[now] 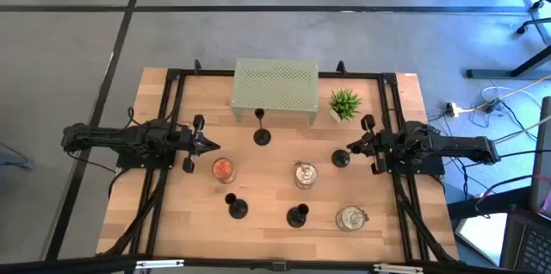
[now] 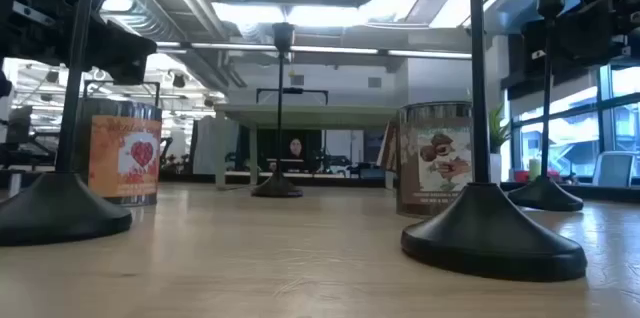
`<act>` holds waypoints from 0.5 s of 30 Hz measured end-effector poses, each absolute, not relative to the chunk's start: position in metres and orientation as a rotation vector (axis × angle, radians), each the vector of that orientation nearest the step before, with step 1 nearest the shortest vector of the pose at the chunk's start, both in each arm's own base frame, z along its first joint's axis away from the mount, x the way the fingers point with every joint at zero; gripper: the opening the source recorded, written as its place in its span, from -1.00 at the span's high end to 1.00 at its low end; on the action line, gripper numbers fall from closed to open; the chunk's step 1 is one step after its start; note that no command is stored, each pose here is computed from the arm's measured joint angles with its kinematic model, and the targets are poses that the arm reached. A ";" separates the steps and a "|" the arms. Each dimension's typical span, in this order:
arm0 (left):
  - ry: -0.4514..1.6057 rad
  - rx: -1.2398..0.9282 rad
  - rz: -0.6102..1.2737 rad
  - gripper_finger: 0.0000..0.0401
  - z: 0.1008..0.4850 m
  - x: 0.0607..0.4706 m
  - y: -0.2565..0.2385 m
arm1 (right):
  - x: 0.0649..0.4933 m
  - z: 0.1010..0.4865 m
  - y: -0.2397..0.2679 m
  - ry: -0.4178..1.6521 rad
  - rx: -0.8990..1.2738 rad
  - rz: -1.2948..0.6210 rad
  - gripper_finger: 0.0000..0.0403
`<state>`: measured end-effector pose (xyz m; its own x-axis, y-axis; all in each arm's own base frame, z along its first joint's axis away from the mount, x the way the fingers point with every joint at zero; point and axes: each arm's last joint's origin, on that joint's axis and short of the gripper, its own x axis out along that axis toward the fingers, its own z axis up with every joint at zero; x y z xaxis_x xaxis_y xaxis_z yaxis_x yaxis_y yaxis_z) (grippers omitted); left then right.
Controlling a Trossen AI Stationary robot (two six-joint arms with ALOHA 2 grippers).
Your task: Pick & Place candle stick holders
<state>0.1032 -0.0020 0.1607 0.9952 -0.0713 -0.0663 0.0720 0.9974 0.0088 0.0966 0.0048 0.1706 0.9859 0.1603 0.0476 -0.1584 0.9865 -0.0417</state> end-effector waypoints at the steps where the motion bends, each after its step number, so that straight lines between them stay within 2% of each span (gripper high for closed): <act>1: 0.066 0.011 -0.072 0.97 0.161 0.103 -0.002 | 0.097 0.171 0.005 -0.051 -0.038 0.160 0.98; 15: 0.066 0.011 -0.072 0.97 0.161 0.103 -0.002 | 0.097 0.171 0.005 -0.051 -0.038 0.160 0.98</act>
